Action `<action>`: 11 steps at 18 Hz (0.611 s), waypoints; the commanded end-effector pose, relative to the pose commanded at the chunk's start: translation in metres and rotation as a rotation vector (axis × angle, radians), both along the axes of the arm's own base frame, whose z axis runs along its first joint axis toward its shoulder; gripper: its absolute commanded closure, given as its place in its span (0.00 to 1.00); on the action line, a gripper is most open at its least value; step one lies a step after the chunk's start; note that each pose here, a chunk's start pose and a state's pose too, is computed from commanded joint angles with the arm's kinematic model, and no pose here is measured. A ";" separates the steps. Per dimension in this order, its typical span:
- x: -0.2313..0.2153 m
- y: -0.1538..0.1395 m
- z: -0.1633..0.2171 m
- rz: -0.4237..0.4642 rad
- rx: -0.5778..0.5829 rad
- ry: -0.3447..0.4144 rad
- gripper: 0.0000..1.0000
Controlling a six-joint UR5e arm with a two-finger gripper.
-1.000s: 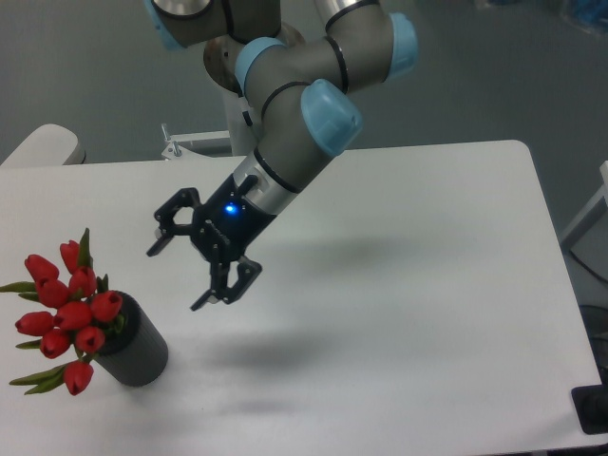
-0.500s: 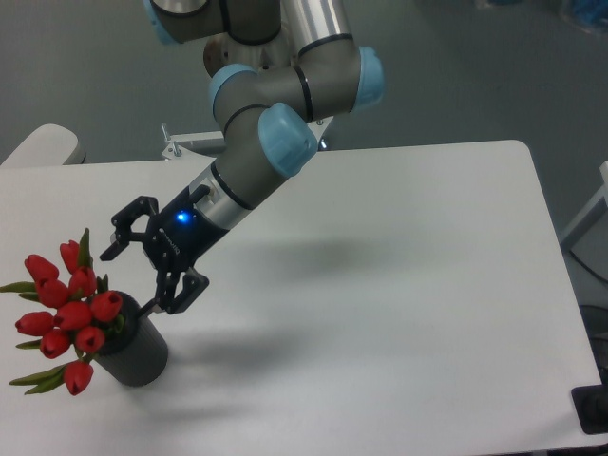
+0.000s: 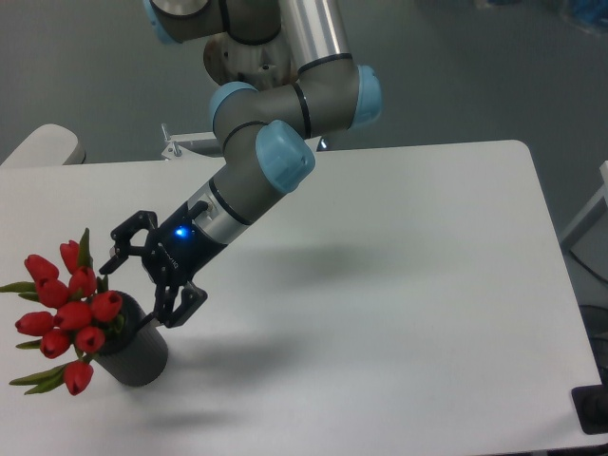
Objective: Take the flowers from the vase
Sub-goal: 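Lower the open gripper around the tulip stems above the vase rim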
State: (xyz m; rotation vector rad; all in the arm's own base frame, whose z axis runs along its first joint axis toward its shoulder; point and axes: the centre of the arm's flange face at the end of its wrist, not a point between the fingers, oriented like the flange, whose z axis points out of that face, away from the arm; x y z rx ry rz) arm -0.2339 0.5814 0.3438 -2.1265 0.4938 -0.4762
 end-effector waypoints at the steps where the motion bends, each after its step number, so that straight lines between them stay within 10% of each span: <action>1: 0.004 0.004 -0.002 -0.003 -0.008 -0.009 0.00; 11: 0.021 0.022 -0.010 -0.020 -0.036 -0.031 0.00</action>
